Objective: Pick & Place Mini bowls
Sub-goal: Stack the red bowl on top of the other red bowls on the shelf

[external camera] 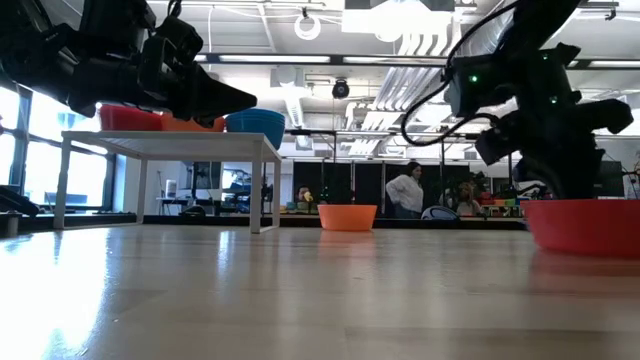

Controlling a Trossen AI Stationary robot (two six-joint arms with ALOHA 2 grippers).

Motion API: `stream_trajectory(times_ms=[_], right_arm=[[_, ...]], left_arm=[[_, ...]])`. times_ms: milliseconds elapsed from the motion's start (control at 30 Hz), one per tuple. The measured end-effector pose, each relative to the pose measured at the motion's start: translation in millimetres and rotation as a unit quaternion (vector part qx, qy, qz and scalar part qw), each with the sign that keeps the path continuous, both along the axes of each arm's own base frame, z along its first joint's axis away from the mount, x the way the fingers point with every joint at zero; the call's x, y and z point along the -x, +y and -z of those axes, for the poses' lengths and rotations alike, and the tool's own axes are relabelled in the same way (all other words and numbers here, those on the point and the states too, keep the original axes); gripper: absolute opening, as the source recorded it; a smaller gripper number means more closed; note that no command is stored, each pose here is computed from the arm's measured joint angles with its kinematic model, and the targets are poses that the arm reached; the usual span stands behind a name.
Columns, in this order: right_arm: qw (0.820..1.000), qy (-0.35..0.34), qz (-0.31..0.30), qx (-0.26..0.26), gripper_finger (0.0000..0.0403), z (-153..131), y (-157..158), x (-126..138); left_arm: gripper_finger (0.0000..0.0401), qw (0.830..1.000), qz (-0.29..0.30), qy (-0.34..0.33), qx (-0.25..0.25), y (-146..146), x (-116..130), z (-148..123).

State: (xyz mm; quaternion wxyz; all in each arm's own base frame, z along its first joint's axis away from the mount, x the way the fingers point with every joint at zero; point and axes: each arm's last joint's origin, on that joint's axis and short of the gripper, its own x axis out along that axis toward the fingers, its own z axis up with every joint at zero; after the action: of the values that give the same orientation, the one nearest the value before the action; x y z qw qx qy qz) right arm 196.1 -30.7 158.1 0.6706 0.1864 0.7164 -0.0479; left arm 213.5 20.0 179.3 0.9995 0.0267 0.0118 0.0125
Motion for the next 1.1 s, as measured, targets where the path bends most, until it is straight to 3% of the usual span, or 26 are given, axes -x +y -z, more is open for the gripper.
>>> stream_trajectory(times_ms=[133,267,467,633,867,1100], right_arm=[[0.998,-0.031,0.047,-0.005,0.0026,-7.7,0.1,-2.9],[0.988,-0.110,0.112,0.005,0.0005,-28.1,2.2,-24.7],[0.943,-0.264,0.204,0.007,0.0006,-55.6,17.0,-74.3],[0.915,-0.300,0.269,0.015,0.0004,-48.5,28.9,-110.2],[0.915,-0.304,0.265,0.022,0.0004,-26.6,40.2,-167.1],[0.916,-0.314,0.248,0.021,0.0002,-4.3,43.1,-204.3]], left_arm=[[0.0000,1.000,0.000,0.000,0.000,0.1,0.0,0.0],[0.0000,1.000,0.000,0.000,0.000,0.0,0.0,0.0],[0.0000,1.000,0.000,0.000,0.000,0.1,0.0,0.0],[0.0000,1.000,0.000,0.000,-0.001,0.0,0.0,0.0],[0.0000,1.000,0.000,0.000,-0.001,0.1,0.0,0.0],[0.0000,1.000,0.000,0.007,0.000,0.0,0.0,1.3]])
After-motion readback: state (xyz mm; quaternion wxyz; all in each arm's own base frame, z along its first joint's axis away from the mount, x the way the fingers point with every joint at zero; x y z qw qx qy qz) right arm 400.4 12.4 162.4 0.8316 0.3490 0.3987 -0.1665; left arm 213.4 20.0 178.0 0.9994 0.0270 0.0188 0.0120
